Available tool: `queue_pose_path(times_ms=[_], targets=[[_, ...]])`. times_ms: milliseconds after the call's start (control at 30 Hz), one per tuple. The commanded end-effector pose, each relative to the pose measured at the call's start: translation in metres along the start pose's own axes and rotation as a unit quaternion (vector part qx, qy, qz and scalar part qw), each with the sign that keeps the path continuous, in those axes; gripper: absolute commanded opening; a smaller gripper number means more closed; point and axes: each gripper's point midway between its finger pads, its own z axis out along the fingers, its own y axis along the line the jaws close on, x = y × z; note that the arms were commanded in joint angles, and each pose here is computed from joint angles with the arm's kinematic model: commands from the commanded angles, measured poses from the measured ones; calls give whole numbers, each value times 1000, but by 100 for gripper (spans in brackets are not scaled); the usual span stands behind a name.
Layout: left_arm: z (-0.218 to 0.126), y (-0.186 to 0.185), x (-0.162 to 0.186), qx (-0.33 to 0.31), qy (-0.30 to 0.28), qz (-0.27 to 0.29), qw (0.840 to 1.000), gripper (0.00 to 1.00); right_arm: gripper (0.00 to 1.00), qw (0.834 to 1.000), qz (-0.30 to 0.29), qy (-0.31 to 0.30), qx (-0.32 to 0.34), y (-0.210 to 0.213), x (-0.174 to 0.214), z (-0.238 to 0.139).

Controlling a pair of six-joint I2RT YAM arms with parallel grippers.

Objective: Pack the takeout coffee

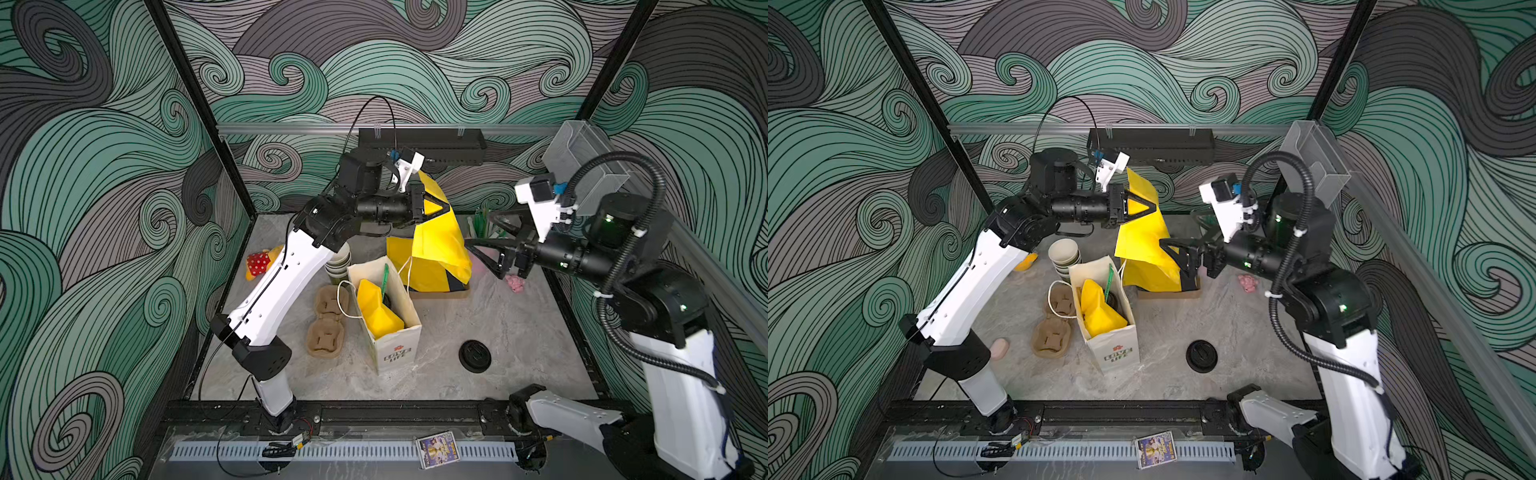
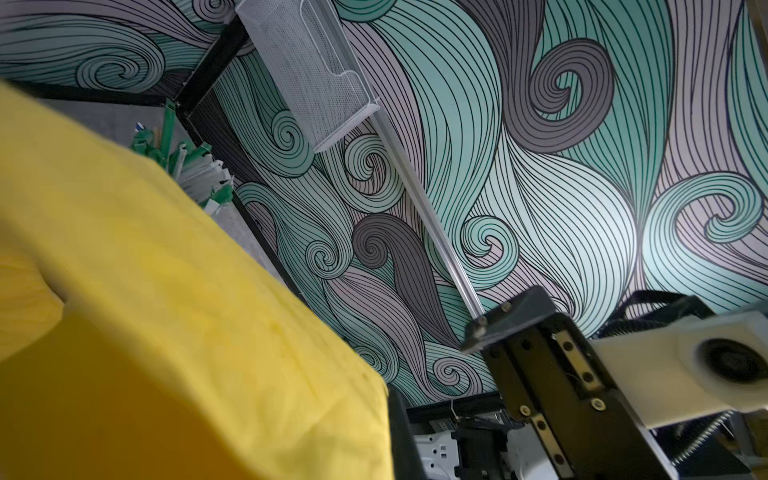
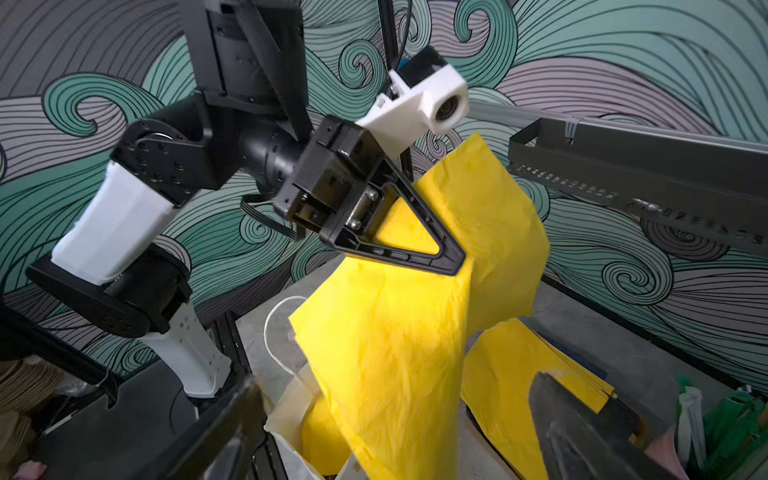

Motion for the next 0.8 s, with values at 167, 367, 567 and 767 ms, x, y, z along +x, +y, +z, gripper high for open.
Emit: queue_pose_path(times_ms=[167,367,567,767], targets=[[-30,-46,8,71,-12,68,995,0,92,996,38,67,-38,11,28,40],[-38,-49,10,71,-22,90,993,0,43,996,42,65,-41,18,24,42],[-55,-42,0,15,-72,124,990,49,0,997,40,65,-28,22,21,33],[-132,-22,-20,-172,-204,268,926,62,0,990,43,133,24,12,44,29]])
